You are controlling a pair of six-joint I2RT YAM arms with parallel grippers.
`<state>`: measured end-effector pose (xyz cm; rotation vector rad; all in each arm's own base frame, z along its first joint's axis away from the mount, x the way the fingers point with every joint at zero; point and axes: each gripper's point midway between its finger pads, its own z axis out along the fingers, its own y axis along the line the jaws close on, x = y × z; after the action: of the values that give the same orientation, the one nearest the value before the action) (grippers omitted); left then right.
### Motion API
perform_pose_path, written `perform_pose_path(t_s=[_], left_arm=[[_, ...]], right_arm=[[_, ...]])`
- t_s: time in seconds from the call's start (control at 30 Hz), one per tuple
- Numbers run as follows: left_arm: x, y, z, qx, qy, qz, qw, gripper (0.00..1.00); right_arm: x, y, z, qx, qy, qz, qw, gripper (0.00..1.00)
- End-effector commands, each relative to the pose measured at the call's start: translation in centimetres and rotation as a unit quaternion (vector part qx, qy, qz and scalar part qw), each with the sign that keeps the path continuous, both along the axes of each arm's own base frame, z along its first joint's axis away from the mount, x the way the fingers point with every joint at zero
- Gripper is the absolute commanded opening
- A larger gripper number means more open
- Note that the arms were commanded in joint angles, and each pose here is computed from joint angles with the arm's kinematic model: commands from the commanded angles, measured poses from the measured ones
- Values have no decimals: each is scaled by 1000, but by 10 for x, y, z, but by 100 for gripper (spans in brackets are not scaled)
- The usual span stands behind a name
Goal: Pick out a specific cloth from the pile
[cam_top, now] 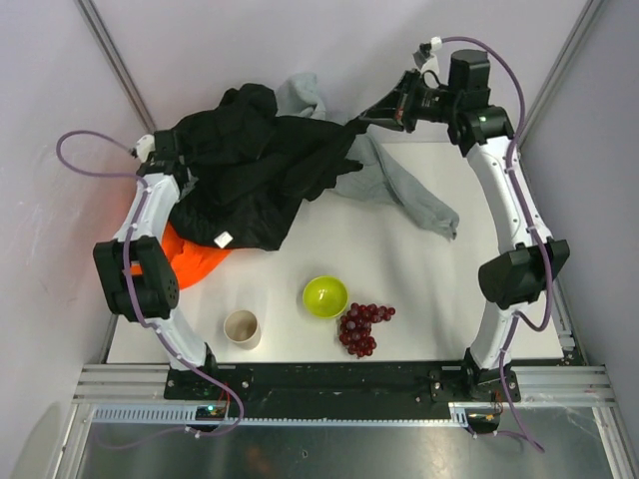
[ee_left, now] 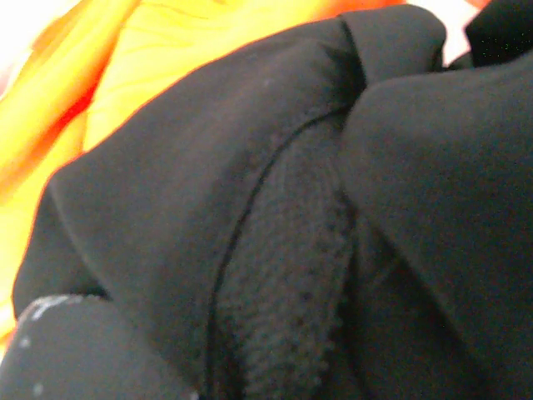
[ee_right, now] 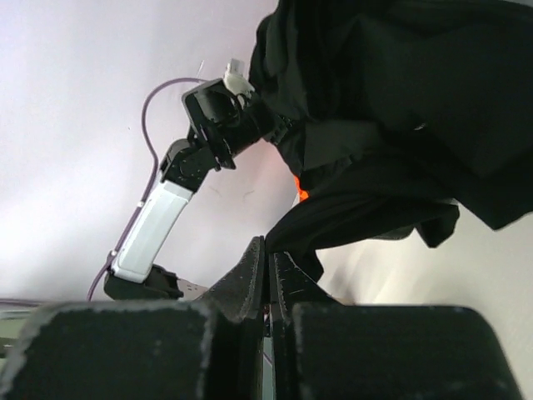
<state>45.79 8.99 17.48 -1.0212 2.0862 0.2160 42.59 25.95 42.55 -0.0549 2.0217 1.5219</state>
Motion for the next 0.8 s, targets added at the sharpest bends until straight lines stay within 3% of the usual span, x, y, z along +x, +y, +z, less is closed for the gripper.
perform_pose_path(t_s=[0.0,0.17,0.33,0.43,0.6,0.67,0.77], left_arm=[[-34,49,20,43,-11,80,996,1],[-40,41,9,26,1,59,998,1],[-51,44,1,35,17,65,997,1],[-55,45,-3,34,24,64,997,4],[-57,43,-9,23,31,57,998,13],[-55,41,-11,15,31,53,998,16],[-52,37,-10,5,28,44,999,18]], right_arm=[[-28,-30,63,14,-116,-11,993,0],[-7,-38,-17,-75,-49,-43,995,0],[4,-55,-105,-177,20,-81,981,12],[5,-64,-130,-229,29,-92,969,36],[3,-55,-129,-283,-14,-86,955,80],[-3,-39,-130,-289,-32,-59,955,90],[-16,-7,-142,-297,-48,-1,954,95]])
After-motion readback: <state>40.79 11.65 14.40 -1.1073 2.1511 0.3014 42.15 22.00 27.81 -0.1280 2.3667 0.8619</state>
